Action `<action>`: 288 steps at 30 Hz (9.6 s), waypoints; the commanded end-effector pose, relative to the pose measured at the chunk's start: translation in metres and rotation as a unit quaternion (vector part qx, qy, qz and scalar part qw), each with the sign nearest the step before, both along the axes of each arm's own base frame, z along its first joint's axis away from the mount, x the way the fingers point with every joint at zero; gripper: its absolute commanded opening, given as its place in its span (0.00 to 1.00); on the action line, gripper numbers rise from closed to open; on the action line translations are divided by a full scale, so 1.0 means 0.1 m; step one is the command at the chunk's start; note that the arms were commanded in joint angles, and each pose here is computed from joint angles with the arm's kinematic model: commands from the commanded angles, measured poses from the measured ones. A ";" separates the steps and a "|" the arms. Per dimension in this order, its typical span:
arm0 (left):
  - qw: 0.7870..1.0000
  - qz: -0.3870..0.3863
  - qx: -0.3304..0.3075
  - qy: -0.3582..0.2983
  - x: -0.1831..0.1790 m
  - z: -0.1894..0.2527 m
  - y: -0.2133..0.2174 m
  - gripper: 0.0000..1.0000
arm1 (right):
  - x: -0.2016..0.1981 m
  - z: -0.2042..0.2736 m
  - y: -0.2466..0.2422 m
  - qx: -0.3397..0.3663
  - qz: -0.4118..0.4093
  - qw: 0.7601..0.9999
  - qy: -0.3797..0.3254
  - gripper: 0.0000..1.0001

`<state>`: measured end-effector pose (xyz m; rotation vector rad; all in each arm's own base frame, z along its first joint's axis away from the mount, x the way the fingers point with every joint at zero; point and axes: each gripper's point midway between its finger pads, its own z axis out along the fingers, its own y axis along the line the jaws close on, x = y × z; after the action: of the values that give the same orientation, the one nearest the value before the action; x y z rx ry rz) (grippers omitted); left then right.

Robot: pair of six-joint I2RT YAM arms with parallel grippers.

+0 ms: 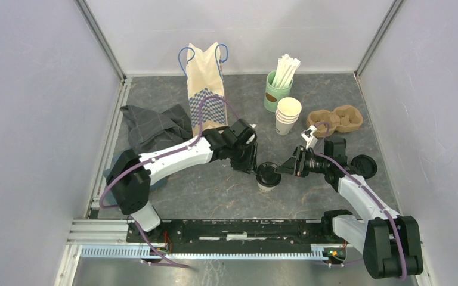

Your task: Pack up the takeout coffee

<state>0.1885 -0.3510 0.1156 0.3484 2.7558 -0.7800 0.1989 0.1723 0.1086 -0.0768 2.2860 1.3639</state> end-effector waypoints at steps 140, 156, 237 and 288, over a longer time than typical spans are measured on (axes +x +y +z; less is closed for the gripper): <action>0.989 0.008 -0.133 0.062 0.16 0.03 -0.10 0.58 | 0.08 0.09 0.23 -0.070 0.004 0.998 -0.010 0.66; 0.989 -0.006 -0.147 0.030 0.49 0.11 -0.91 0.52 | 0.41 0.01 -0.39 -0.134 -0.126 0.983 -0.031 0.59; 0.982 0.025 -0.111 -0.152 0.01 1.66 0.46 0.95 | 0.93 -0.15 -1.11 -0.381 -0.204 0.891 -0.137 0.98; 0.958 -0.041 -0.045 -0.280 0.31 2.25 0.88 1.00 | 2.25 0.82 -0.95 -0.396 -0.343 0.851 -0.033 0.08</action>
<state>0.2230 -0.2697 0.3316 0.5190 2.2340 -0.6871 0.4173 0.0802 0.1685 0.3381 2.3690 0.0458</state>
